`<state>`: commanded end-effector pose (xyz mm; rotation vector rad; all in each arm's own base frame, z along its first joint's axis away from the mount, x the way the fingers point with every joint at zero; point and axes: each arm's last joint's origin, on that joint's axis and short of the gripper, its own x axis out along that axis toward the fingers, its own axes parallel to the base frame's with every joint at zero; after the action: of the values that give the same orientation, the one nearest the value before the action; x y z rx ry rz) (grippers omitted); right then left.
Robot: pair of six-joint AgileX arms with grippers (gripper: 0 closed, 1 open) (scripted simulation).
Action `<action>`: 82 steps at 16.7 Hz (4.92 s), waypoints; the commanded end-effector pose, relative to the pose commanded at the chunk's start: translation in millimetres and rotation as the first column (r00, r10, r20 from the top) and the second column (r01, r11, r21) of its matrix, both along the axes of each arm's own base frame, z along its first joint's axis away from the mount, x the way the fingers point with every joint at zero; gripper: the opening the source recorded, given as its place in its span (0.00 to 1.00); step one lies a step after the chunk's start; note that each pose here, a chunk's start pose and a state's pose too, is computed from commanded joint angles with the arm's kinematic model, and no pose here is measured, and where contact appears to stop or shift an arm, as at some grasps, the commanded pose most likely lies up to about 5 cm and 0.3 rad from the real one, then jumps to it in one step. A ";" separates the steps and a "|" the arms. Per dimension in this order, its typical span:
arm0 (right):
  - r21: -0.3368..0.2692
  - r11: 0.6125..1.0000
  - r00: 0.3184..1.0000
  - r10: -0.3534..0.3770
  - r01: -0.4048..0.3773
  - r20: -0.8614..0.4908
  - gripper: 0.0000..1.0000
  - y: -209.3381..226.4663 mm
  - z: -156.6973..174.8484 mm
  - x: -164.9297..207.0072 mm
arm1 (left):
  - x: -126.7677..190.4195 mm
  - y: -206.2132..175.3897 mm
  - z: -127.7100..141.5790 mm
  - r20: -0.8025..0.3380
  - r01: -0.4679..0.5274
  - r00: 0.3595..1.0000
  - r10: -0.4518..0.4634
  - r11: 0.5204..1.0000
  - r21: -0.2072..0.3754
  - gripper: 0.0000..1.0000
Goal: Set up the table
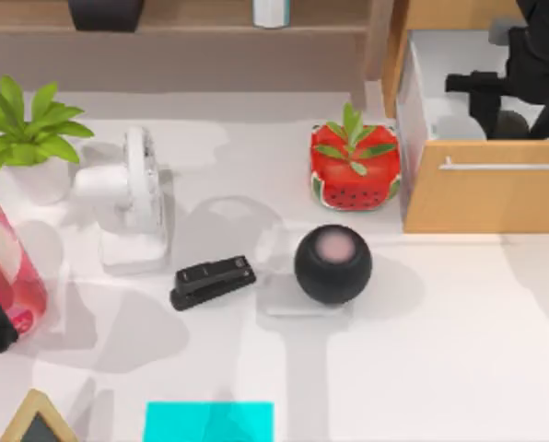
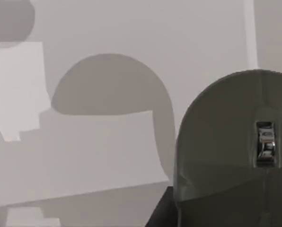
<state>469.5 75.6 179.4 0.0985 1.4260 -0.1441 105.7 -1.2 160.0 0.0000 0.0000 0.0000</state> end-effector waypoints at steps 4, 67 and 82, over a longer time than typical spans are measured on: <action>-0.001 0.997 0.991 -0.080 0.081 0.108 0.00 13.5 47.3 -16.3 | 0.0 0.0 0.0 0.000 0.000 1.000 0.000 1.000 0.000 1.00; 0.087 0.986 0.989 0.146 -0.145 -0.004 0.00 322.1 -15.8 -332.5 | 0.0 0.0 0.0 0.000 0.000 1.000 0.000 1.000 0.000 1.00; 0.032 0.989 0.989 0.143 -0.141 -0.036 0.38 319.9 -41.9 -332.7 | 0.0 0.0 0.0 0.000 0.000 1.000 0.000 1.000 0.000 1.00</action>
<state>136.7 395.5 137.5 0.0183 1.4680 -0.0074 105.7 -1.2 160.0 0.0000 0.0000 0.0000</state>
